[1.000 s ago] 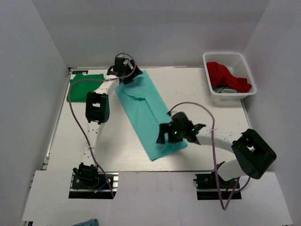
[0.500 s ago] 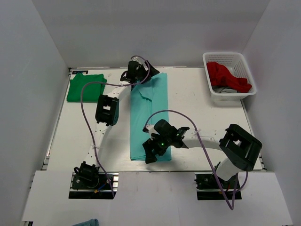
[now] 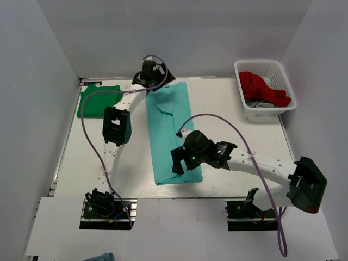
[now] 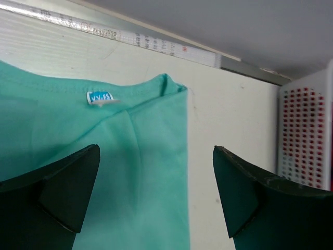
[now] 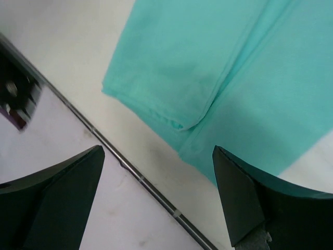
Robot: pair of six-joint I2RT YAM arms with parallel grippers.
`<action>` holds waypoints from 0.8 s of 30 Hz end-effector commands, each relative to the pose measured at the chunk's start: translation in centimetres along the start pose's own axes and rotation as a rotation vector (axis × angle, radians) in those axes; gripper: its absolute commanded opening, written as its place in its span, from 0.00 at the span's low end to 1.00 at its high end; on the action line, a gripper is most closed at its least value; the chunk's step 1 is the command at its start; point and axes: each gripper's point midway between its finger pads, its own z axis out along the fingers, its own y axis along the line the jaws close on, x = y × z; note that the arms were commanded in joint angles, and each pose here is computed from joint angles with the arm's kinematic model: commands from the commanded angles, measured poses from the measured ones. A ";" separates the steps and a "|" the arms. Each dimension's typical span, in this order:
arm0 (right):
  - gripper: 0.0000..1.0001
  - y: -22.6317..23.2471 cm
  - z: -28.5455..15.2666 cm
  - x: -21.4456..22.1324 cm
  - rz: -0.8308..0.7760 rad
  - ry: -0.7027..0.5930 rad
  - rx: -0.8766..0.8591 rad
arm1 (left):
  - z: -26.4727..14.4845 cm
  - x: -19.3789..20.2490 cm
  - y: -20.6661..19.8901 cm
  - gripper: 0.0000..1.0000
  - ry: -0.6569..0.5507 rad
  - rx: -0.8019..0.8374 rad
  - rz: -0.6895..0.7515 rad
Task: Fold and stack the t-shirts
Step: Rotate the tshirt 90 degrees
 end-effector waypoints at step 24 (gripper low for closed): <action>0.90 -6.2 -2.3 6.7 0.312 -0.060 0.117 | -42.5 29.7 5.7 0.98 0.541 0.084 -0.031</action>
